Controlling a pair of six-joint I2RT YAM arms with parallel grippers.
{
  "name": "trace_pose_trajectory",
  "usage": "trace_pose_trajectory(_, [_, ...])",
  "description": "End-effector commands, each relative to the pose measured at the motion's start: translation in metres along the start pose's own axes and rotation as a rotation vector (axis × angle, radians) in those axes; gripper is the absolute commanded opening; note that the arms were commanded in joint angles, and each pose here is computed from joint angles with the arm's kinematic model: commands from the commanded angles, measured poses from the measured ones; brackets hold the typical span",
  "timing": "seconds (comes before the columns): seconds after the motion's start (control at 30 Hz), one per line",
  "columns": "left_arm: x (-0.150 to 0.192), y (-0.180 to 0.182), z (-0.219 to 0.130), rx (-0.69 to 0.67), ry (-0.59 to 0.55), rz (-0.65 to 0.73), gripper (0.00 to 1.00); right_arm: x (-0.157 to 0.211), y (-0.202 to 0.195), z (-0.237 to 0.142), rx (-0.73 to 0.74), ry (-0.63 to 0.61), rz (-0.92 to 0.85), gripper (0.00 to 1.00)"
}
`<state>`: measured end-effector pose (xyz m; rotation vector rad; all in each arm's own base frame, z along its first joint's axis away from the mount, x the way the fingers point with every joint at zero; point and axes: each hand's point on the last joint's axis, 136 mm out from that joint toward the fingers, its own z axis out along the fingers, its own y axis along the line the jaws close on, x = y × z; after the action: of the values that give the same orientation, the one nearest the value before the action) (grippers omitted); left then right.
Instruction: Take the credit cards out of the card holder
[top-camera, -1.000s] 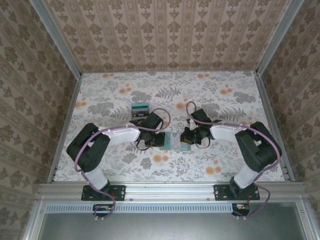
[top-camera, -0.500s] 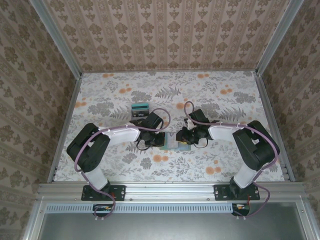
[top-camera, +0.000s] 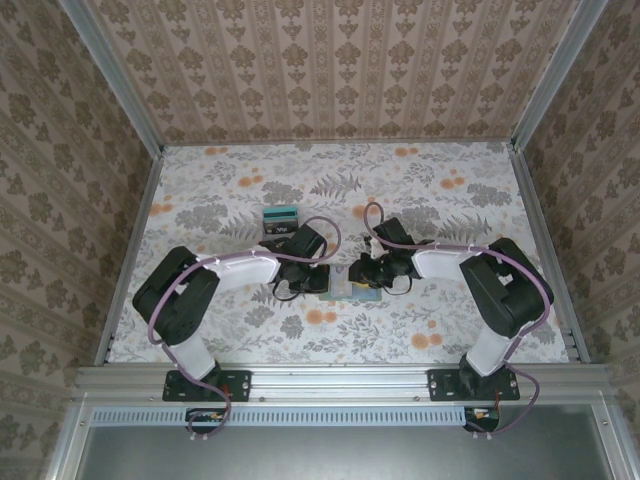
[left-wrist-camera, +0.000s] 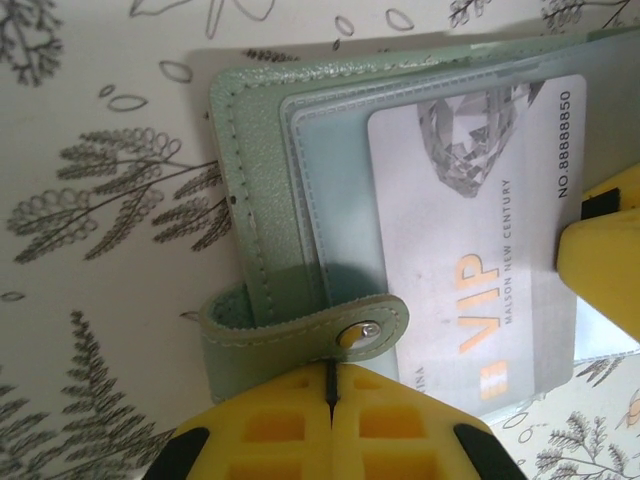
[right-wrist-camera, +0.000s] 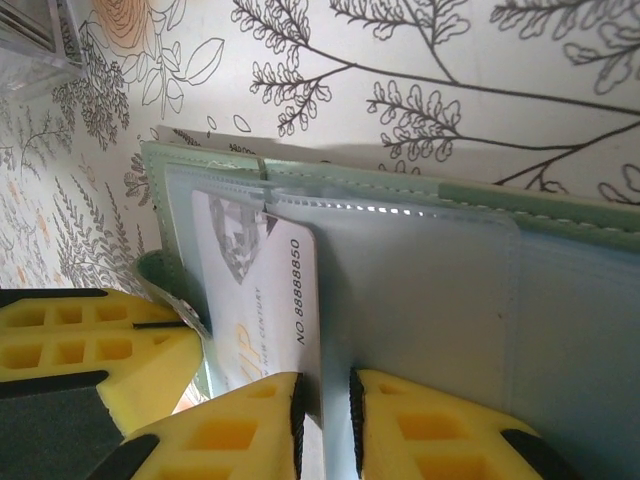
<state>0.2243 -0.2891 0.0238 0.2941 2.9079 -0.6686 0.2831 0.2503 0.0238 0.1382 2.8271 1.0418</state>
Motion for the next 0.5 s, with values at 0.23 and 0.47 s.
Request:
trace_pose_trajectory(0.23, [-0.011,-0.010,-0.019,0.013,-0.036,0.000,0.10,0.003,0.004,0.009,0.005,0.028,-0.005,0.22])
trace_pose_trajectory(0.47, [-0.015,-0.019,-0.019,0.043,-0.044,0.012,0.10,0.004,0.003,0.008,0.011,0.029,-0.006,0.21])
